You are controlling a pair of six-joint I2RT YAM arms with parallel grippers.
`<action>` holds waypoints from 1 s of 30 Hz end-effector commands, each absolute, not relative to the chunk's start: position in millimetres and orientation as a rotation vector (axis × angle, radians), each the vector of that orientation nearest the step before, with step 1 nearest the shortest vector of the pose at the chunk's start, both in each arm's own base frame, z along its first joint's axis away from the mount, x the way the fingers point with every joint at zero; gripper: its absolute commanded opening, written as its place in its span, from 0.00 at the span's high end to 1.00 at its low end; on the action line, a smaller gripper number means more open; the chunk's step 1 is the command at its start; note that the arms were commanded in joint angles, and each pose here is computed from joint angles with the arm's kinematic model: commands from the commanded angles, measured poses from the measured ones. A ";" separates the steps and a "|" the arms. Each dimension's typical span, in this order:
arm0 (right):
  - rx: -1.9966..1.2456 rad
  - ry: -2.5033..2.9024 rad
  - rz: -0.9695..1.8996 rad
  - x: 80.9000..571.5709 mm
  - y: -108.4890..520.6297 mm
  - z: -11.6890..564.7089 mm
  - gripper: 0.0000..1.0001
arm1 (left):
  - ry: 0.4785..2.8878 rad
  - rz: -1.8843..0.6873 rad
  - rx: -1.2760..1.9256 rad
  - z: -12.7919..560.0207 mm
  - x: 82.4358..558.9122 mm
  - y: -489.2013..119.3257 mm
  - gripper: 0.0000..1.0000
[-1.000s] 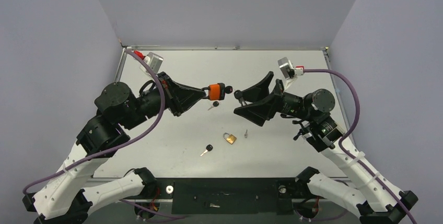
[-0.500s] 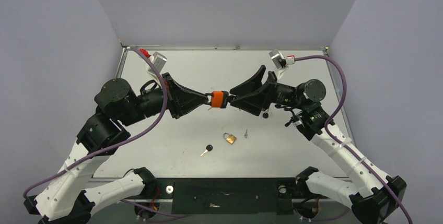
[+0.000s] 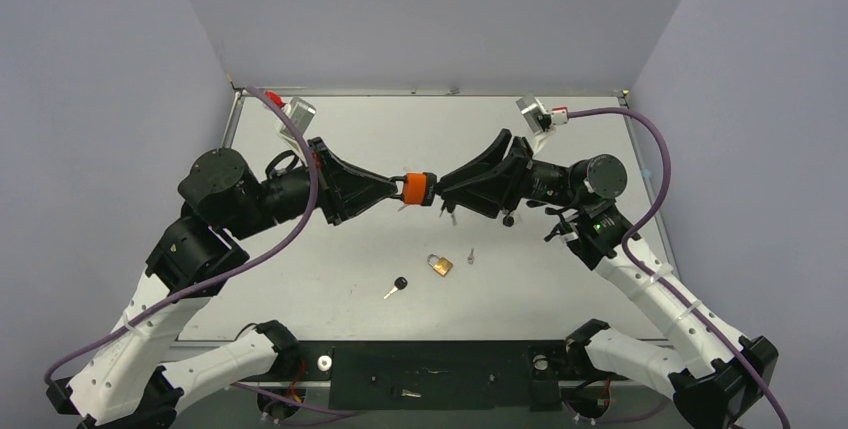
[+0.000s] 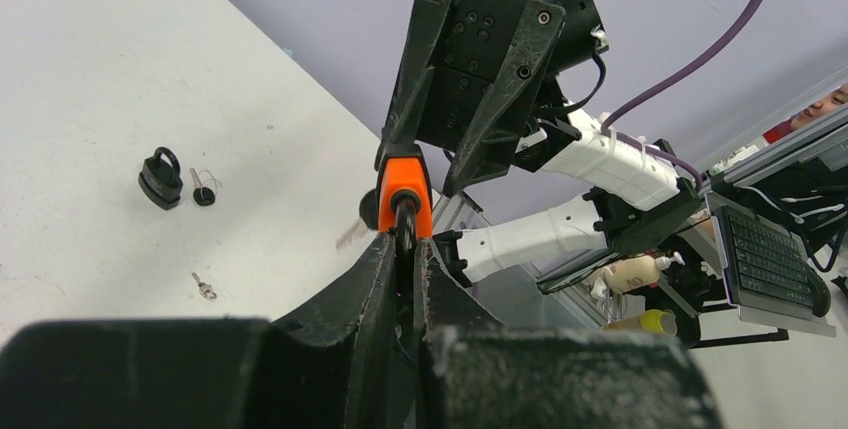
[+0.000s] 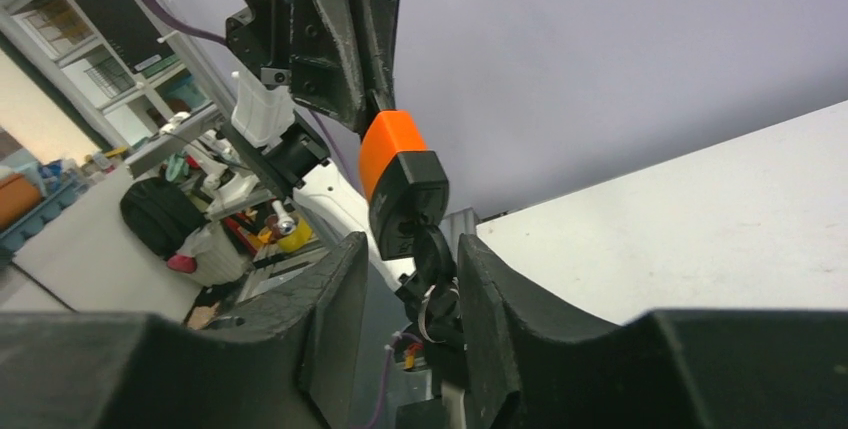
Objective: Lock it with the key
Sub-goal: Lock the lock, then place the lock at the center of the board.
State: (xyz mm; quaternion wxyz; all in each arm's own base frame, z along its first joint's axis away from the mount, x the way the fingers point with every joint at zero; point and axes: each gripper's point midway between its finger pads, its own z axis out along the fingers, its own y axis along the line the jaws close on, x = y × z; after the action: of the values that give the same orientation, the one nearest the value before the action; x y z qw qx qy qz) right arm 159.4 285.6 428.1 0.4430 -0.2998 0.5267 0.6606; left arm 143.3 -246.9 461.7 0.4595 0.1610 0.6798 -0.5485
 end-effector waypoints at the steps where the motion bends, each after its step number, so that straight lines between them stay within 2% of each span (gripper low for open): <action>1: -0.822 1.192 1.650 139.5 285.7 445.5 0.68 | 1.489 -1.413 0.406 511.6 133.4 -240.1 1.00; 5: -0.831 1.211 1.641 140.9 288.8 440.9 0.70 | 1.480 -1.426 0.411 514.2 132.9 -240.6 1.00; 7: -0.831 1.210 1.639 141.0 288.7 441.2 0.75 | 1.486 -1.422 0.406 513.3 134.4 -239.9 1.00; 8: -0.830 1.208 1.638 140.9 288.4 441.5 0.86 | 1.485 -1.421 0.405 513.1 134.4 -239.4 1.00; 10: -0.828 1.211 1.636 141.5 288.4 440.9 0.99 | 1.483 -1.417 0.403 513.1 134.3 -237.9 1.00; 11: -0.833 1.213 1.639 141.0 288.7 440.0 1.00 | 1.482 -1.416 0.400 513.5 134.7 -237.1 1.00; 24: -0.769 1.252 1.576 155.0 254.2 414.8 1.00 | 1.446 -1.359 0.361 517.6 155.8 -219.1 1.00; 29: -0.640 1.366 1.455 189.1 240.5 387.5 1.00 | 1.522 -1.308 0.252 492.4 187.4 -211.4 1.00; 30: -0.592 1.476 1.367 205.1 242.2 363.7 1.00 | 1.575 -1.276 0.219 477.6 196.5 -210.4 1.00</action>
State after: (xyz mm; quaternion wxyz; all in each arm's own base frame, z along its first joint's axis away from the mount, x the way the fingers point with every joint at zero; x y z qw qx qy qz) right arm 178.7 246.8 387.2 0.4657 -0.2658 0.5635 0.6284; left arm 183.0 -215.7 477.8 0.5057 0.1116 0.6635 -0.5400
